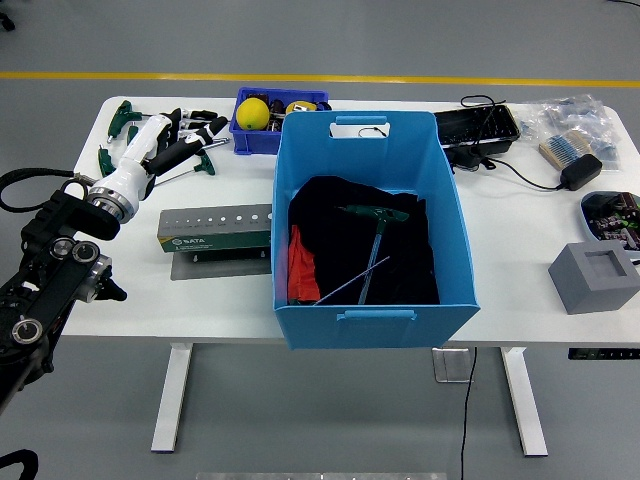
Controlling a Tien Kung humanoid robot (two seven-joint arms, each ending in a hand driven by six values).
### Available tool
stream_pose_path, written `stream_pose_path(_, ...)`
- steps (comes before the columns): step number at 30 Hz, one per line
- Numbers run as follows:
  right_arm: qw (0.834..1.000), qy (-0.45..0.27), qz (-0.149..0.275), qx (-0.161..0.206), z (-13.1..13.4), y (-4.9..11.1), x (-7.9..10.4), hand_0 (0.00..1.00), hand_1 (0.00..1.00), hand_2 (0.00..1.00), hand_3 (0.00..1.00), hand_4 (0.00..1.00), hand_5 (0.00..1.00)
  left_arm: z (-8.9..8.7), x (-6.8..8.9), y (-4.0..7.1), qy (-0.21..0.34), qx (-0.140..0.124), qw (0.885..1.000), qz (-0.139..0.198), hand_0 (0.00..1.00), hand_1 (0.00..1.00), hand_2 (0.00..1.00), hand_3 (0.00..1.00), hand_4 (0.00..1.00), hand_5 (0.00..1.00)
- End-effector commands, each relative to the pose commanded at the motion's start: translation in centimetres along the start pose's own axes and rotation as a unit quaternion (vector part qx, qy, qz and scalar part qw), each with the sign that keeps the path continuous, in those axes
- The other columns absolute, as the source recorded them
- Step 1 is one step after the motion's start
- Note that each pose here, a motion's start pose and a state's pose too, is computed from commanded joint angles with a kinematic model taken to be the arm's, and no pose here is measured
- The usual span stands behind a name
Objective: Lift tool from toolbox,place it in box,lift tool from toolbox,place it in box
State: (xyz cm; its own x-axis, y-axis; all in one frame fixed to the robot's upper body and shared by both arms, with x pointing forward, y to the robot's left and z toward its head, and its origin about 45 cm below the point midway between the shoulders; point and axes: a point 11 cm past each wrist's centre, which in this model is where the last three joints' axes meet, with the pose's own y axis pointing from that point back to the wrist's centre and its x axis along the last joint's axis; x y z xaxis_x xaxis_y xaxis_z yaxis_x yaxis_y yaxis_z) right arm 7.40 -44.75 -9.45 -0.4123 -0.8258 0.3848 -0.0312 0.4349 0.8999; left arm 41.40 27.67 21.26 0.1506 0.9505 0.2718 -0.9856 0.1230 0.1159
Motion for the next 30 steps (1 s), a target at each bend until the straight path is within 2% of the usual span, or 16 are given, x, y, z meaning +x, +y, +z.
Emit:
stream_pose_path(3,1.000,-0.001,-0.001,0.000,0.0,0.0,-0.1,0.630,0.603,0.674,0.548,0.762,0.665,-1.4,0.3,1.2,0.067,-0.004,0.997,0.031,0.589,0.677,0.736,0.709,0.921,0.717)
stream_pose_path(9,1.000,-0.001,-0.001,0.000,0.0,0.0,-0.2,0.630,0.602,0.673,0.547,0.761,0.665,-3.1,0.9,2.7,0.099,-0.014,0.992,0.075,0.593,0.677,0.737,0.705,0.905,0.703)
stream_pose_path(14,1.000,0.003,-0.002,-0.002,0.1,0.1,-0.4,0.629,0.602,0.673,0.548,0.760,0.664,-4.0,1.4,4.5,0.120,-0.022,0.987,0.103,0.605,0.675,0.738,0.705,0.894,0.694)
stream_pose_path(19,1.000,0.010,-0.003,-0.002,0.1,0.1,-0.5,0.629,0.602,0.673,0.548,0.760,0.664,-5.1,2.2,6.5,0.122,-0.013,0.986,0.113,0.605,0.675,0.738,0.705,0.894,0.694)
stream_pose_path(25,1.000,0.015,-0.003,-0.005,0.3,0.1,-0.6,0.629,0.602,0.673,0.547,0.759,0.664,-6.3,1.4,8.8,0.155,-0.009,0.982,0.105,0.610,0.675,0.743,0.706,0.889,0.695)
stream_pose_path(26,1.000,0.016,-0.003,-0.005,0.3,0.1,-0.6,0.629,0.602,0.673,0.547,0.758,0.664,-6.5,1.4,9.3,0.164,-0.012,0.981,0.106,0.656,0.714,0.790,0.737,0.887,0.696)
stream_pose_path(30,1.000,0.018,-0.003,-0.006,0.4,0.1,-0.6,0.629,0.602,0.673,0.547,0.758,0.664,-6.7,1.7,11.0,0.193,-0.027,0.973,0.122,0.656,0.714,0.790,0.737,0.887,0.696)
